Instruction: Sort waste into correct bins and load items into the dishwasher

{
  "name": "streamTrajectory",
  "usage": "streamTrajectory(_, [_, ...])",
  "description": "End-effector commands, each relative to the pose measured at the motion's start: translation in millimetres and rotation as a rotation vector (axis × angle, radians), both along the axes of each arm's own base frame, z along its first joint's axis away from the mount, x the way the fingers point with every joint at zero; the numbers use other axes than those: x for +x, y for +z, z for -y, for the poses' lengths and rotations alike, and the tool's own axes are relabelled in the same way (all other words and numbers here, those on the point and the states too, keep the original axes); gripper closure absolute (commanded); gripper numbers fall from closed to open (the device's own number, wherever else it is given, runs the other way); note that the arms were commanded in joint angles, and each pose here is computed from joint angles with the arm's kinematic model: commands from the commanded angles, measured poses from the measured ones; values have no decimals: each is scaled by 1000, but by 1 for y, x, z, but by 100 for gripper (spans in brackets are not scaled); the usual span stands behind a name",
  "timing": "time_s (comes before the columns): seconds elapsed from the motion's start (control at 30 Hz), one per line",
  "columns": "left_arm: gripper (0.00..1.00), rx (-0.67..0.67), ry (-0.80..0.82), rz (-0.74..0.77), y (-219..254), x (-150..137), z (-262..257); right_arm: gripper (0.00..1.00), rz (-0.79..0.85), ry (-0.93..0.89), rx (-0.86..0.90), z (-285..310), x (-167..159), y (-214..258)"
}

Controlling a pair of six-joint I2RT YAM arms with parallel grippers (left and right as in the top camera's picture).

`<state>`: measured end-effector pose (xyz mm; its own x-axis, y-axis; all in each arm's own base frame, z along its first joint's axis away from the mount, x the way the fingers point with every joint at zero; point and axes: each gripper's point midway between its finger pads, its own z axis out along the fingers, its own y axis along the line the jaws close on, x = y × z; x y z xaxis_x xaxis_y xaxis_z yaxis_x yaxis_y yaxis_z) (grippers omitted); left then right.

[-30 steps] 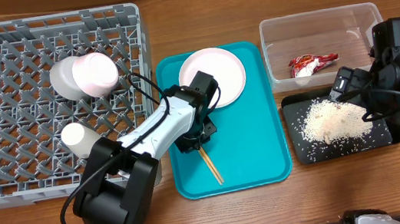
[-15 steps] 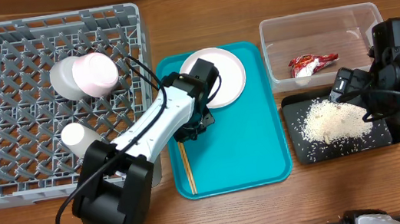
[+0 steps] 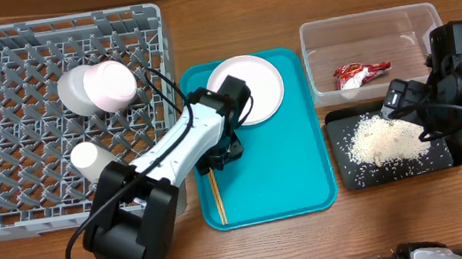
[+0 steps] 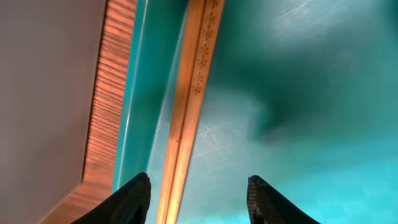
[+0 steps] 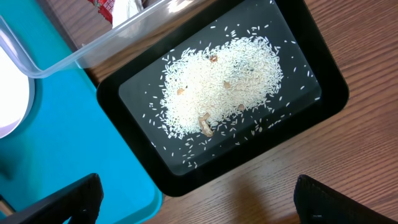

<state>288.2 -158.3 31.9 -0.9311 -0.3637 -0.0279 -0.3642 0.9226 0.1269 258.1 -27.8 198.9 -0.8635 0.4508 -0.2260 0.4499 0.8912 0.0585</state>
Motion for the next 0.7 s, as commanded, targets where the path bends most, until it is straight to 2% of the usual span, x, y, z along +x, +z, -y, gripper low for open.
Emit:
streamTrajectory(0.0, [49, -13, 0, 8, -5, -4, -3, 0, 14, -1, -2, 1, 1, 4])
streamTrajectory(0.07, [53, -46, -9, 6, -10, -4, 2, 0, 12, -2, -1, 1, 1, 4])
streamTrajectory(0.2, [55, -123, -77, 22, -14, 1, 17, 0, 12, -2, -1, 1, 1, 4])
streamTrajectory(0.57, [60, -107, -76, -5, -15, -5, 12, 0, 9, -2, -1, 1, 0, 3])
streamTrajectory(0.67, [57, -100, -75, -16, -15, -8, 10, 0, 9, -2, -1, 1, 0, 3])
